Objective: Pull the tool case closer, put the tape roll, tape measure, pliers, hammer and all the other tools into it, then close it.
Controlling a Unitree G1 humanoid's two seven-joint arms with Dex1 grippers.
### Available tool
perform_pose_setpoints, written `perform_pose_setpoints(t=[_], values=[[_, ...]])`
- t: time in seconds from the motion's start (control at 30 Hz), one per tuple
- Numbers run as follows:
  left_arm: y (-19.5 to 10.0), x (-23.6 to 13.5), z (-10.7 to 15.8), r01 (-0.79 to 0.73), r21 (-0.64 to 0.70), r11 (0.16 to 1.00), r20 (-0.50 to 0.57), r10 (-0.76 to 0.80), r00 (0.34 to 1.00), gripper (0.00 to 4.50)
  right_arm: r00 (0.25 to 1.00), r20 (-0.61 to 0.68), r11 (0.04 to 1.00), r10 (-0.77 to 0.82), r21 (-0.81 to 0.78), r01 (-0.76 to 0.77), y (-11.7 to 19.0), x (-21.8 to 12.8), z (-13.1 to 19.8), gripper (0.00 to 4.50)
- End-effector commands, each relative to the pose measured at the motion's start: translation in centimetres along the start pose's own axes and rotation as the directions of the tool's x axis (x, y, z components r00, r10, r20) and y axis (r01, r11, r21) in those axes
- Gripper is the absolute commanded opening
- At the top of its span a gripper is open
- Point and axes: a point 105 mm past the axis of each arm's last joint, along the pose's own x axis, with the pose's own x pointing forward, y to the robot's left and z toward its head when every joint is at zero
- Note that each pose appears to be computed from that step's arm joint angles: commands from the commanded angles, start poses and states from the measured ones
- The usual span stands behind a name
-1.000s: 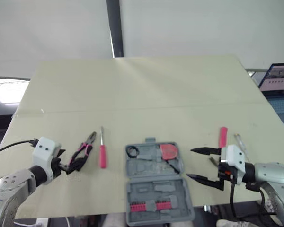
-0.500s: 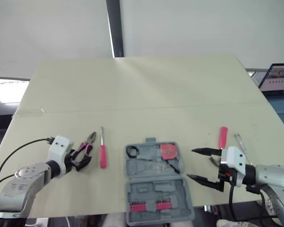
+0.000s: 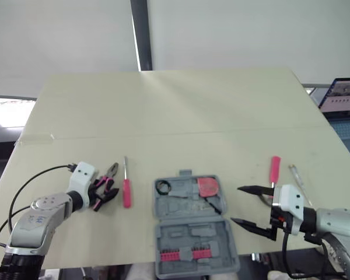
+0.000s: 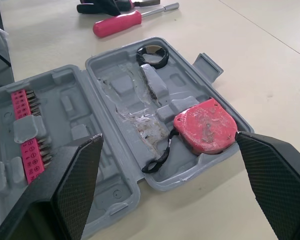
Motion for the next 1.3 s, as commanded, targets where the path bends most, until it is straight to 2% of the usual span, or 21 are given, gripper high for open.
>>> perform_pose_setpoints(t=[0.03,0.13,0.33,0.4,0.5,0.63,0.7,0.87,0.97,1.07,1.2,1.3], values=[[0.2,-0.4,-0.3,-0.025,0.000,1.000,-0.015,0.025,1.000,3.60,1.000,0.023,0.999,-0.019,-0.049,0.021,-0.3,-0.3,1.2,4.50],[0.3,-0.7,-0.4,-0.036,-0.005,0.999,-0.015,0.036,0.999,2.26,0.999,0.025,0.999,-0.020,-0.049,0.021,-0.4,-0.2,1.2,4.50],[1.0,-1.2,-0.3,-0.066,-0.004,0.998,-0.009,0.066,0.998,2.25,0.999,0.028,0.998,-0.020,-0.051,0.021,-0.6,0.0,1.1,4.50],[2.2,-2.2,0.6,-0.110,-0.010,0.994,0.035,0.111,0.993,2.25,0.999,0.024,0.998,-0.029,-0.049,0.030,-0.8,-0.1,0.9,4.50],[2.1,-4.1,1.6,-0.069,0.076,0.995,0.085,0.063,0.994,2.25,0.999,0.021,0.998,-0.039,-0.050,0.040,-1.4,-0.3,0.9,4.50],[-2.0,-6.1,4.3,0.184,0.215,0.959,0.162,-0.221,0.962,2.25,0.999,0.031,0.998,-0.038,-0.058,0.040,-2.1,0.0,1.1,4.50],[-3.5,-6.6,5.3,0.263,0.286,0.921,0.158,-0.316,0.935,2.25,0.999,0.036,0.998,-0.033,-0.061,0.036,-2.3,0.3,1.2,4.50],[-6.2,-6.5,7.8,0.325,0.442,0.836,0.155,-0.428,0.890,2.25,0.998,0.053,0.997,-0.025,-0.074,0.029,-2.8,0.9,2.0,4.50],[-8.2,-6.5,8.6,0.399,0.497,0.771,0.119,-0.516,0.848,2.25,0.997,0.068,0.997,-0.021,-0.076,0.026,-3.0,1.3,2.8,4.50],[-10.3,-6.4,8.8,0.506,0.559,0.657,0.023,-0.622,0.783,2.25,0.996,0.087,0.997,-0.015,-0.080,0.022,-3.2,1.9,4.1,4.50],[-12.5,-6.4,8.9,0.643,0.559,0.523,-0.105,-0.725,0.681,2.25,0.995,0.103,0.996,0.016,-0.091,-0.006,-3.0,2.8,5.8,4.50],[-13.4,-6.4,9.3,0.692,0.566,0.449,-0.168,-0.758,0.630,2.25,0.995,0.070,0.994,0.075,-0.081,-0.069,-2.2,3.4,6.3,4.50]])
